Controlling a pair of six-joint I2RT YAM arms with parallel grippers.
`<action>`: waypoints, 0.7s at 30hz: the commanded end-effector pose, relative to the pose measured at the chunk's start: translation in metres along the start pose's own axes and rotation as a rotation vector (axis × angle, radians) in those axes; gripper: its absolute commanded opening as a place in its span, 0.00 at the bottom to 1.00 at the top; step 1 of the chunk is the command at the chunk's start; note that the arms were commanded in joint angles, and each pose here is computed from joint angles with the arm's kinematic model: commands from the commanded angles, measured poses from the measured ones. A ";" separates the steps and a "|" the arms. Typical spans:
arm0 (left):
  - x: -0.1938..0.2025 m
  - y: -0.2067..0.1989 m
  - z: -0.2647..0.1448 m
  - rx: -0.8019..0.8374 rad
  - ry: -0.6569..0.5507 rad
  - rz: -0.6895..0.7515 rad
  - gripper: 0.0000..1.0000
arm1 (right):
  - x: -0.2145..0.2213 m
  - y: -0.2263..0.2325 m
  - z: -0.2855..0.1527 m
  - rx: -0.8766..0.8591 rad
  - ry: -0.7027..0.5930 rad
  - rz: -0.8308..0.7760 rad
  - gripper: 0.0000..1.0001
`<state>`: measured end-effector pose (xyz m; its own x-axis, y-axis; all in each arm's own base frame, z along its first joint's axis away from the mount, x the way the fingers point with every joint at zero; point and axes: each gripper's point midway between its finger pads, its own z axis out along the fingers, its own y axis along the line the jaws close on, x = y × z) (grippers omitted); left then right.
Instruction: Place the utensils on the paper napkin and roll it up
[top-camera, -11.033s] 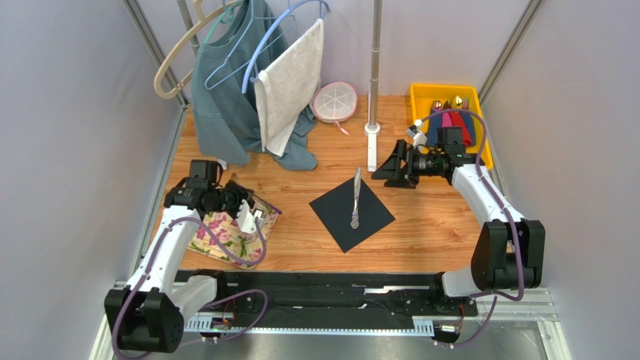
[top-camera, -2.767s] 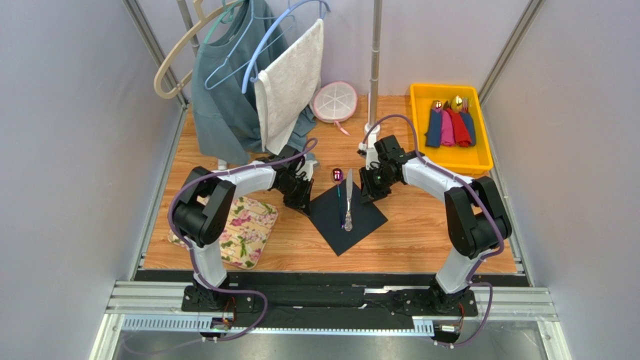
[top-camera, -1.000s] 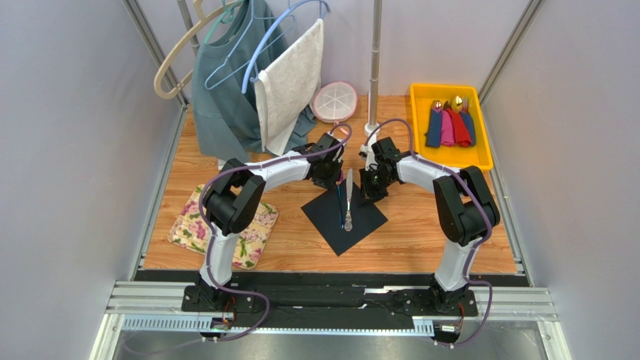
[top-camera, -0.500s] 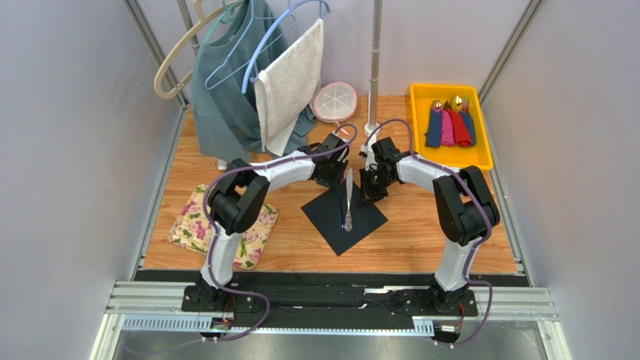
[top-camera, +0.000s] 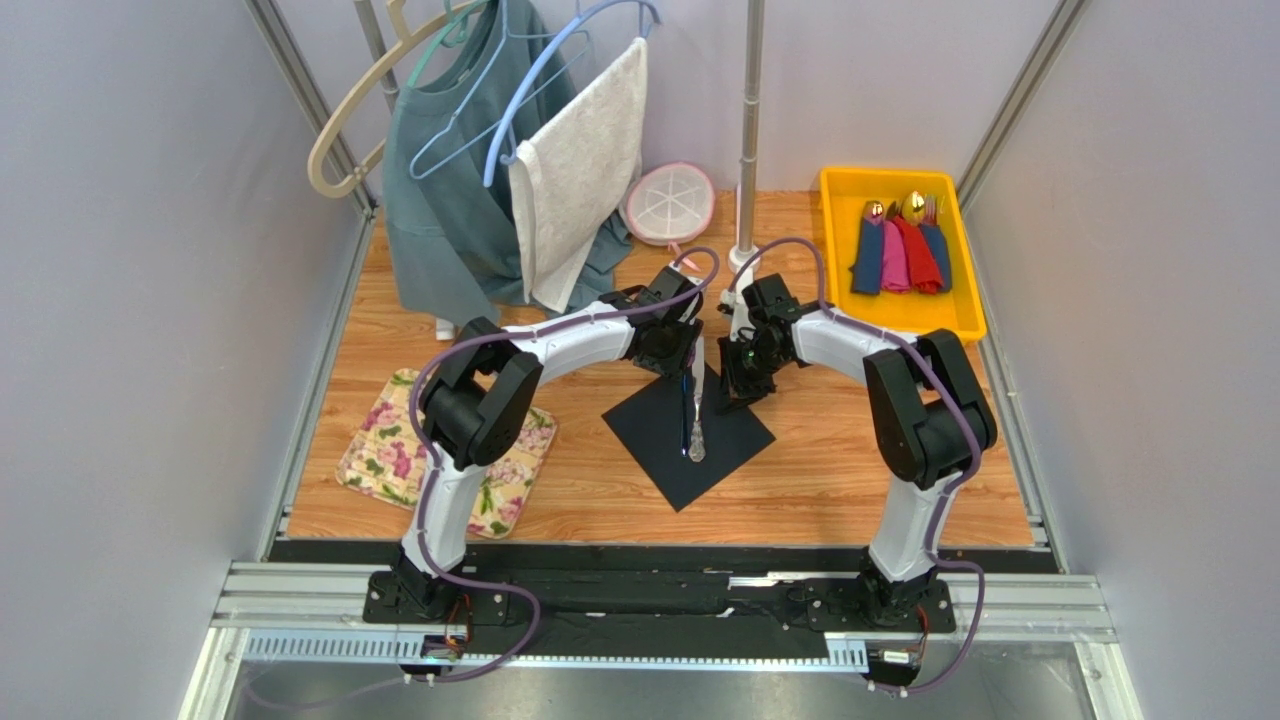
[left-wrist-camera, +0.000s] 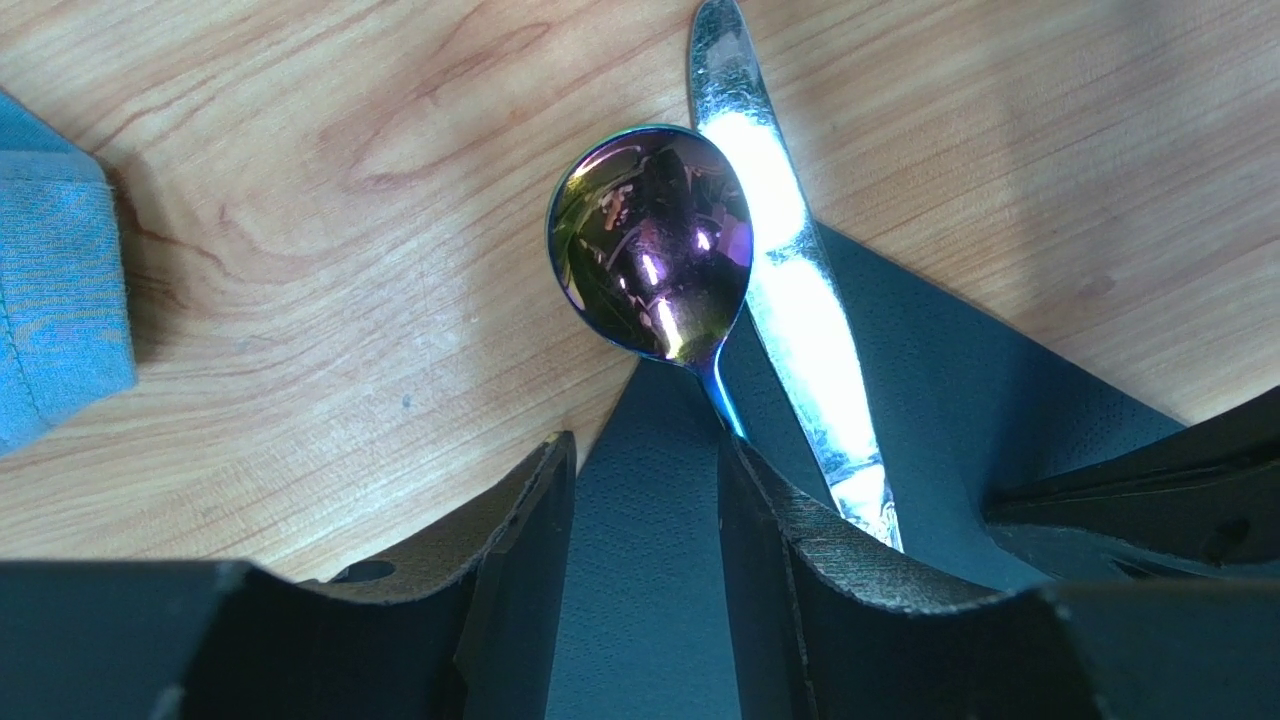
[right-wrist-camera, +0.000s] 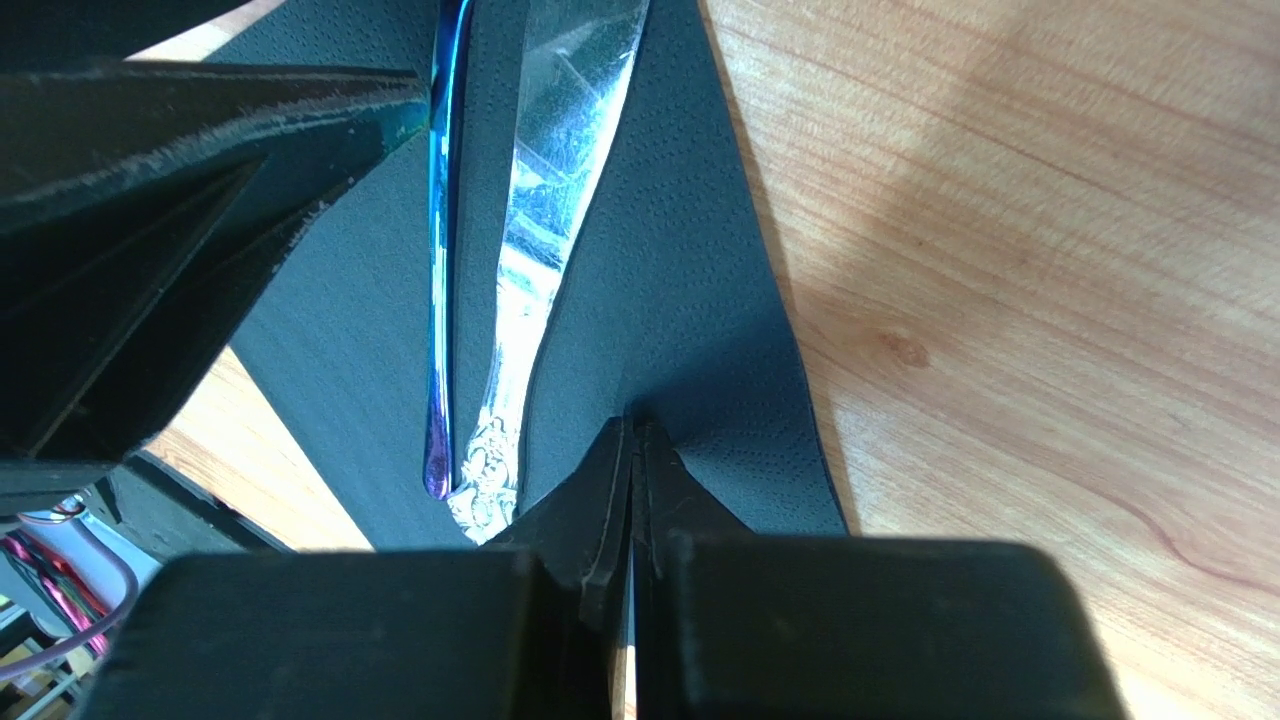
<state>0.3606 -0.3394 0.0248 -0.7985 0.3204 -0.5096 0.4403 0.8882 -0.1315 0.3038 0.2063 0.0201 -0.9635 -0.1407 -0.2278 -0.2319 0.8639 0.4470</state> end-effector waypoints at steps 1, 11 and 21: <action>0.000 -0.004 -0.005 0.003 0.012 -0.002 0.50 | -0.016 0.000 0.000 0.008 -0.037 -0.018 0.00; -0.042 -0.016 -0.095 0.217 -0.208 -0.002 0.70 | -0.029 0.000 0.001 -0.003 -0.050 -0.056 0.00; 0.021 -0.032 -0.185 0.453 -0.301 0.496 0.69 | -0.023 0.053 -0.055 -0.220 -0.106 -0.058 0.06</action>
<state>0.2989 -0.3051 0.1652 -0.5745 0.3507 -0.7396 0.7105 0.6624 -0.2377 0.3106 0.2169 0.0453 -0.9555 -0.1414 -0.2590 -0.2614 0.8130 0.5204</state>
